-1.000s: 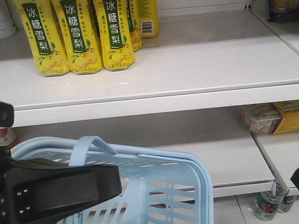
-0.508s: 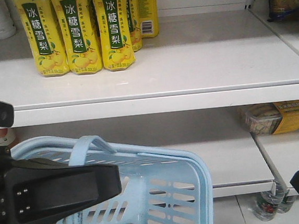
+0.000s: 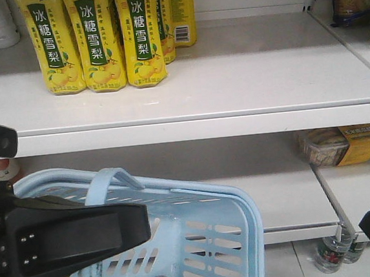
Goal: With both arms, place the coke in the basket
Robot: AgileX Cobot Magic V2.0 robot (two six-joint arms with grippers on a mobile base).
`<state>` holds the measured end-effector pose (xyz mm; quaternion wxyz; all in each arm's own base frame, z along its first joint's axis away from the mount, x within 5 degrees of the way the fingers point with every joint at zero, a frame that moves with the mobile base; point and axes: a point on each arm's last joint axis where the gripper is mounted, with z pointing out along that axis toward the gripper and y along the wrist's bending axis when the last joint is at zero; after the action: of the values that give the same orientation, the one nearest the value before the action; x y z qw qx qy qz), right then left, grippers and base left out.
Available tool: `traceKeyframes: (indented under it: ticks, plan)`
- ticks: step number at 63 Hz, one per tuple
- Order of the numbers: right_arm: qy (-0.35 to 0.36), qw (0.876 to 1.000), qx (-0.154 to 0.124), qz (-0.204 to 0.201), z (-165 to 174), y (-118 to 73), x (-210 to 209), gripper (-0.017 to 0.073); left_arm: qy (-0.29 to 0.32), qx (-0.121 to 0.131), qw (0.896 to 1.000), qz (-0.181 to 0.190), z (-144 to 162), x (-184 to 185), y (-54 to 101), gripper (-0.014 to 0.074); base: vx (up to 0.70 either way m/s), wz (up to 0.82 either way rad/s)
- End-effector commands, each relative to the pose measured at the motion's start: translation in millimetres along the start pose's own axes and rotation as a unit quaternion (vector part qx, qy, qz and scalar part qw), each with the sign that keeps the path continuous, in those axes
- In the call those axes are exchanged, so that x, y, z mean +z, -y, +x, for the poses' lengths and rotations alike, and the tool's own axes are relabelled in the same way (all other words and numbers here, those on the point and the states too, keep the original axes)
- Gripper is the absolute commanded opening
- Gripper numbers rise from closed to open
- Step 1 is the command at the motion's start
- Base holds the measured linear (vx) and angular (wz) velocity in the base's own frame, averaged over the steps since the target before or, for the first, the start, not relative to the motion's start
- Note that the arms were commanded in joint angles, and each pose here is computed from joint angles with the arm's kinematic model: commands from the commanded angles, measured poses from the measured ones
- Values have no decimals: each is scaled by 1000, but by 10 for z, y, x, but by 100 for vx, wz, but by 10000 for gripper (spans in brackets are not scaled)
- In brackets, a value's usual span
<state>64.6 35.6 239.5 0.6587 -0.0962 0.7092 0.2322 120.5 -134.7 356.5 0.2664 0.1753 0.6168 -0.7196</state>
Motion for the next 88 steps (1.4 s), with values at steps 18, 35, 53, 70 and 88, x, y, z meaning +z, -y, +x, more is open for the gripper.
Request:
traceKeyframes:
  ticks: [18, 35, 53, 70, 88]
  plan:
    - [13, 1000, -17, 9, -89, 3, -2, -5, 93, 62, 994, -2, -203, -9, 143, -6, 0, 0]
    - [13, 1000, -17, 9, -89, 3, -2, -5, 126, 119, 984, -50, -168, -69, 3, -6, 0, 0]
    - [13, 1000, -17, 9, -89, 2, -2, -5, 224, 171, 950, -135, 73, -363, -239, -6, 0, 0]
    - [13, 1000, -17, 9, -89, 3, -2, -5, 289, 276, 890, -218, 304, -667, -330, -6, 0, 0]
    - [13, 1000, -17, 9, -89, 3, -2, -5, 309, 260, 861, -310, 665, -966, -623, -6, 0, 0]
